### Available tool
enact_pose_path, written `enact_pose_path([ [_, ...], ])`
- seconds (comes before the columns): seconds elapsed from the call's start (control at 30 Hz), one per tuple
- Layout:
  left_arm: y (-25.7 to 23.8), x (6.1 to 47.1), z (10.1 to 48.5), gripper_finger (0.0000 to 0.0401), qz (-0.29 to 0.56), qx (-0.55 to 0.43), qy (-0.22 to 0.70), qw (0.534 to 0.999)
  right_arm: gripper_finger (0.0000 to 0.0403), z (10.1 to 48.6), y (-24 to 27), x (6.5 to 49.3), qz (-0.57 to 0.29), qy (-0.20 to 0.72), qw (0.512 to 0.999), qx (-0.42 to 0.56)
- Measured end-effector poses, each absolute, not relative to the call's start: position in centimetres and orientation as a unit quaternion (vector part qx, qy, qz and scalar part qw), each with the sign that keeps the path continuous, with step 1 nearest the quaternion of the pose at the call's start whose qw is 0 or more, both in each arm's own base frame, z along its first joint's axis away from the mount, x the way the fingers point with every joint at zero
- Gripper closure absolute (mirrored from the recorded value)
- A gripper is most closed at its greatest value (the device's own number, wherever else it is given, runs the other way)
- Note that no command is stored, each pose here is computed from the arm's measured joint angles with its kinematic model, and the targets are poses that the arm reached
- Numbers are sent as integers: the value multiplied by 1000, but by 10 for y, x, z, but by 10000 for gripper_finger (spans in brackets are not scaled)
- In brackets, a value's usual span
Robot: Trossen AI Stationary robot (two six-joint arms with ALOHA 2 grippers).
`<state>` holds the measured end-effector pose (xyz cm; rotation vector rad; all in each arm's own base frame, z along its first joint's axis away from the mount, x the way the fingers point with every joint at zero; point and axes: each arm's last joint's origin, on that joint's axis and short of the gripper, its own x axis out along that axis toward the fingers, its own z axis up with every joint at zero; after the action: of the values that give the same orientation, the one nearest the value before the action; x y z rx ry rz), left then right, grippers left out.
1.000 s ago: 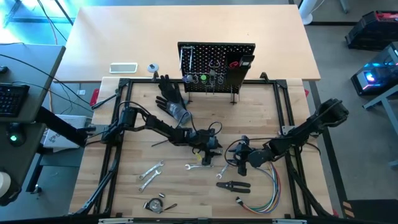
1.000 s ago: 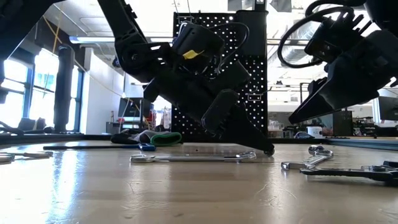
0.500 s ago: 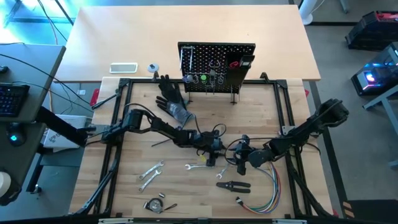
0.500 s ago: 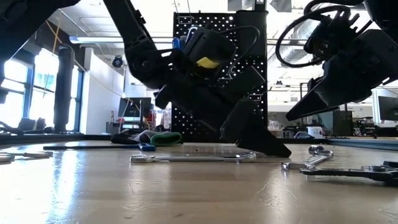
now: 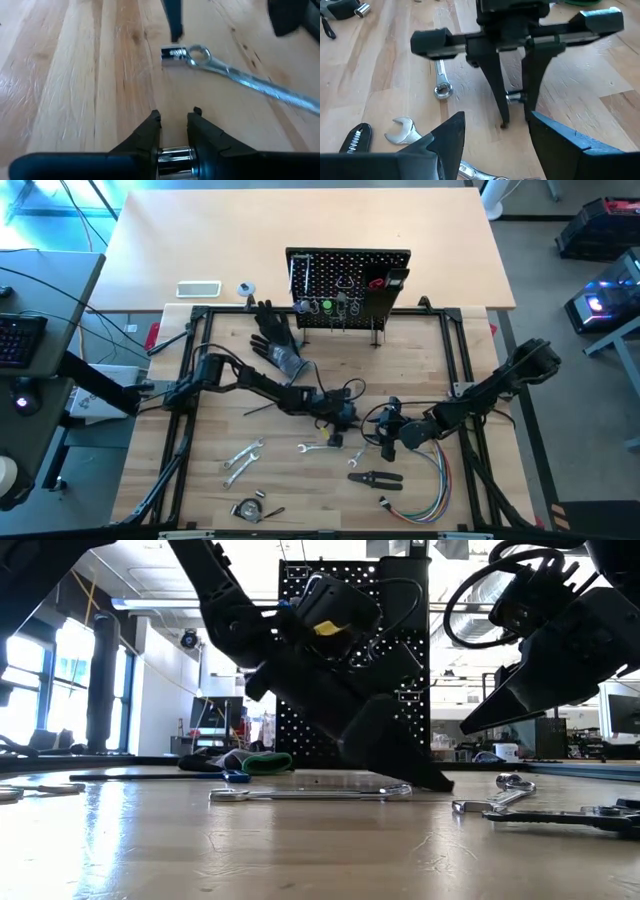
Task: Hang tools onto peg board
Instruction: Put the silver socket into the black bin on the pegboard
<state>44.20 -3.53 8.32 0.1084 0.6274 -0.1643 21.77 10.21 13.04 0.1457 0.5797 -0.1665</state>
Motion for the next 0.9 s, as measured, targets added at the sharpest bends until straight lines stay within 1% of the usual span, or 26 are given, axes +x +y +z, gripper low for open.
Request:
enact_pose_path([
  [0.2,-34,435,103,333,-75,81,331,937,191,130,102,218,-81,286,952,72],
  [0.47,-33,426,141,333,-72,97,330,936,191,130,102,218,-83,285,953,70],
  [0.73,-39,411,198,333,-83,125,287,946,191,131,102,218,-82,282,953,70],
  [0.83,-38,402,229,333,-74,145,252,954,191,131,102,218,-85,281,954,68],
  [0.9,-36,395,251,333,-60,161,224,959,191,131,101,218,-103,273,954,62],
])
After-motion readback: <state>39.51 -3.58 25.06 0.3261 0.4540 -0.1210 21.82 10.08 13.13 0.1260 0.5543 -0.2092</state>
